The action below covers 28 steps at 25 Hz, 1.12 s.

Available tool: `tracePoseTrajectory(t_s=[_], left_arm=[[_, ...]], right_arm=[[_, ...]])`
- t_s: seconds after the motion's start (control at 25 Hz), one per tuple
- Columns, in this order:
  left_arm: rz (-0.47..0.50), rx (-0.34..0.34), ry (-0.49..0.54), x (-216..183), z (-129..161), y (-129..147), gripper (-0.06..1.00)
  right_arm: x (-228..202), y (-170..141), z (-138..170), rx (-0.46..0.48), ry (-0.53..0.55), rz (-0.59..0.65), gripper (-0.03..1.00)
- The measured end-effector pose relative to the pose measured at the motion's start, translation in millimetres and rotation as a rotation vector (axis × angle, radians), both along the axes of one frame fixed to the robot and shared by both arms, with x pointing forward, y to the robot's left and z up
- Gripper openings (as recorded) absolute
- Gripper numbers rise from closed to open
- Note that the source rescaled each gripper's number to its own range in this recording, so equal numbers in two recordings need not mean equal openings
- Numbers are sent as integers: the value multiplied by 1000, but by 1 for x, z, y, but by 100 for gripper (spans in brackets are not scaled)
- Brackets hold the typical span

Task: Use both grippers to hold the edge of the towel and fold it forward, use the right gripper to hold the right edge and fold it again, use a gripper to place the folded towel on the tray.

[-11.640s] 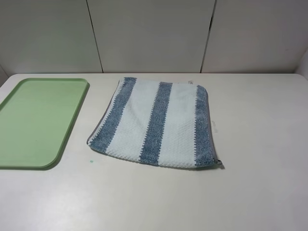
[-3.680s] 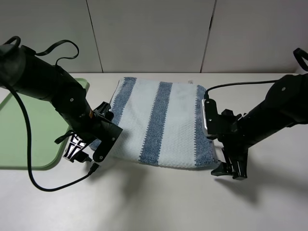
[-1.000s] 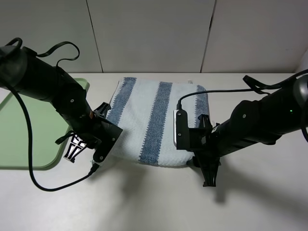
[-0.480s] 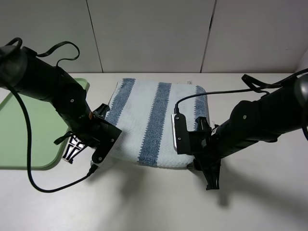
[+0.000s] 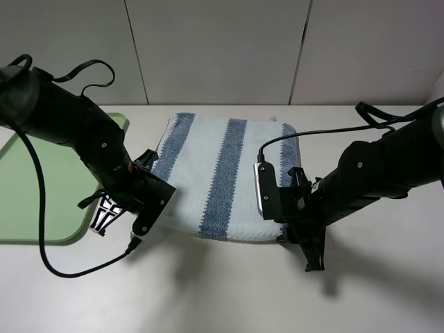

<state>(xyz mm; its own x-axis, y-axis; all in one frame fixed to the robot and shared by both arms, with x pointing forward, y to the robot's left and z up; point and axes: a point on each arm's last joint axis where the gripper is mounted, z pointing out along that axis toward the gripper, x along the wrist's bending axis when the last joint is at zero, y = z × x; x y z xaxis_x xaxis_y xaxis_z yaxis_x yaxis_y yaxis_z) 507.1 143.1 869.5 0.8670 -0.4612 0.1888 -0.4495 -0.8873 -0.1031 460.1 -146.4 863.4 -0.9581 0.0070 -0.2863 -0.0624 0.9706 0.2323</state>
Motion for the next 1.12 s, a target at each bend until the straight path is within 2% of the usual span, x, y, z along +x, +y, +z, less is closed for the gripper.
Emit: tracePoseTrajectory(t_s=[0.12,0.24,0.32,0.68,1.12], left_arm=[[0,0,0,0,0,0,0],[0,1,1,0,0,0,0],[-1,2,1,0,0,0,0],[2,10,8,-1,1,1,0],[21,16,-19,-6,35,7,0]], right_arm=[[-1,0,0,-9,11,19,33],[-3,-1,-1,-19,30,41,11],[-4,-1,-1,-25,31,54,1],[-4,-1,-1,-35,30,71,0],[-9,-2,21,-1,21,78,0]])
